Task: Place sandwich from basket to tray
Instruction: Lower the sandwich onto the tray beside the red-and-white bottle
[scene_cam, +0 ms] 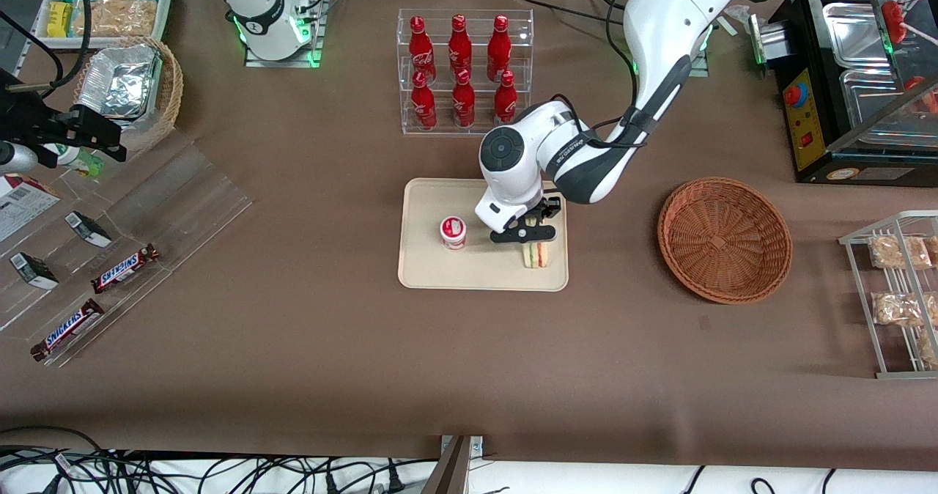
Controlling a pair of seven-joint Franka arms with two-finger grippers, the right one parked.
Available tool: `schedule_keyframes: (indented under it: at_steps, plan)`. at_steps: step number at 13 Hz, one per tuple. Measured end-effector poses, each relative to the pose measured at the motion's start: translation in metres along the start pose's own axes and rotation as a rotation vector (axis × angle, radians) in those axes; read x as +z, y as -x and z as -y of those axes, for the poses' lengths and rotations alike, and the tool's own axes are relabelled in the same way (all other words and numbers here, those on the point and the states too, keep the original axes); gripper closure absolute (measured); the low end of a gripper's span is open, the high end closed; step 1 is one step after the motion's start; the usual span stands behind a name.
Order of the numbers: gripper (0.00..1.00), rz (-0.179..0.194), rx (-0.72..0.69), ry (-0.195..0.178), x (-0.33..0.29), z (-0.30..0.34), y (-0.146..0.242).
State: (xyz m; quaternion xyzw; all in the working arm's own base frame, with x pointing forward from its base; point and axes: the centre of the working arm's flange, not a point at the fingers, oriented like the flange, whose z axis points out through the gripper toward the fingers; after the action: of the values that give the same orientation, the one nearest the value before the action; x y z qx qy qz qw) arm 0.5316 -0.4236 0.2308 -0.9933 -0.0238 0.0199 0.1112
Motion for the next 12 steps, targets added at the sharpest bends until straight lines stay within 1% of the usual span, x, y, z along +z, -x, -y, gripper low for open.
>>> schedule_keyframes:
  at_steps: [8,10,11,12]
  plan:
    - [0.64,-0.006,0.005,0.002,-0.002,-0.013,0.011]
    - [0.61,-0.004,0.005,0.001,0.0,-0.015,0.012]
    - [0.61,-0.005,0.004,0.003,0.0,-0.015,0.011]
    - [0.56,-0.008,0.003,0.008,-0.001,-0.016,0.01]
